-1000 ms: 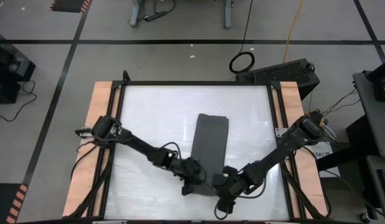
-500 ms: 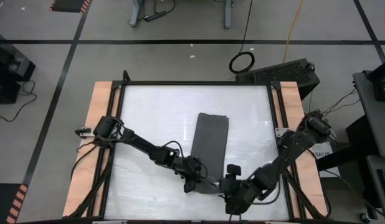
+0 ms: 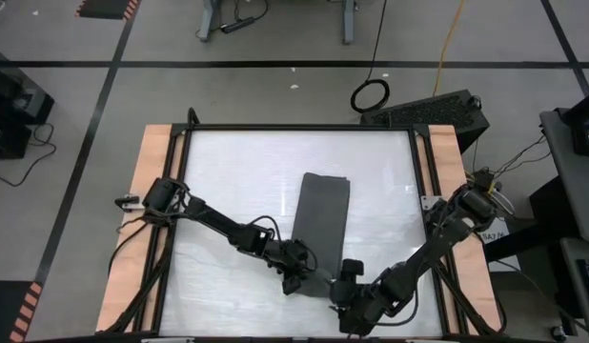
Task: Roll towel into tight, uniform cylinder
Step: Roll the gray towel
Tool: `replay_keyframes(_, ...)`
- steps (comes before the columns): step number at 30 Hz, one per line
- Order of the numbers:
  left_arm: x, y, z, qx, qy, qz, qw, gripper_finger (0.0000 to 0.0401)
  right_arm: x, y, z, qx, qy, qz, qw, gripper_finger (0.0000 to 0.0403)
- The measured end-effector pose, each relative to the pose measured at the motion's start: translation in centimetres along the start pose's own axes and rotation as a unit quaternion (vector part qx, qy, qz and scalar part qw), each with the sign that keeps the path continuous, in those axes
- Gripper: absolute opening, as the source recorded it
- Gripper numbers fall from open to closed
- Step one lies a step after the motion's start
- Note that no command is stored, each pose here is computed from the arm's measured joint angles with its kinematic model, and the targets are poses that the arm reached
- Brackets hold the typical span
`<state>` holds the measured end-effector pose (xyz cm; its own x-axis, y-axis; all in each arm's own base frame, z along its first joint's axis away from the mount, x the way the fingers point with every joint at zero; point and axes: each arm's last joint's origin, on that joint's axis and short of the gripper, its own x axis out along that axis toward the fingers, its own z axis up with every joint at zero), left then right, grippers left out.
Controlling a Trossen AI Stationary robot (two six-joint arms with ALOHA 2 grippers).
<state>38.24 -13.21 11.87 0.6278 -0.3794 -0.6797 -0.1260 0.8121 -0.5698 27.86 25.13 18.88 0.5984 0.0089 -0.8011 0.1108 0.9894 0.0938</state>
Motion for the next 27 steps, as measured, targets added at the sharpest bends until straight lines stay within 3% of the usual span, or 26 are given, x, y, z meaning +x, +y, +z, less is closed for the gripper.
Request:
replay_keyframes(11, 0.0, 0.2, -0.2, -0.011, 0.010, 0.009, 1.000, 0.0011, 0.0, 0.8, -1.0, -0.017, -0.004, -0.004, 1.000, 0.0282)
replay_keyframes(20, 0.0, 0.2, -0.2, -0.011, 0.009, 0.012, 1.000, 0.0011, 0.2, 1.2, -0.4, -0.015, -0.030, 0.018, 0.999, 0.0304)
replay_keyframes(27, 0.0, 0.2, -0.2, -0.012, 0.010, 0.013, 1.000, 0.0011, 0.4, 0.7, -0.7, -0.007, -0.057, -0.026, 0.998, 0.0336)
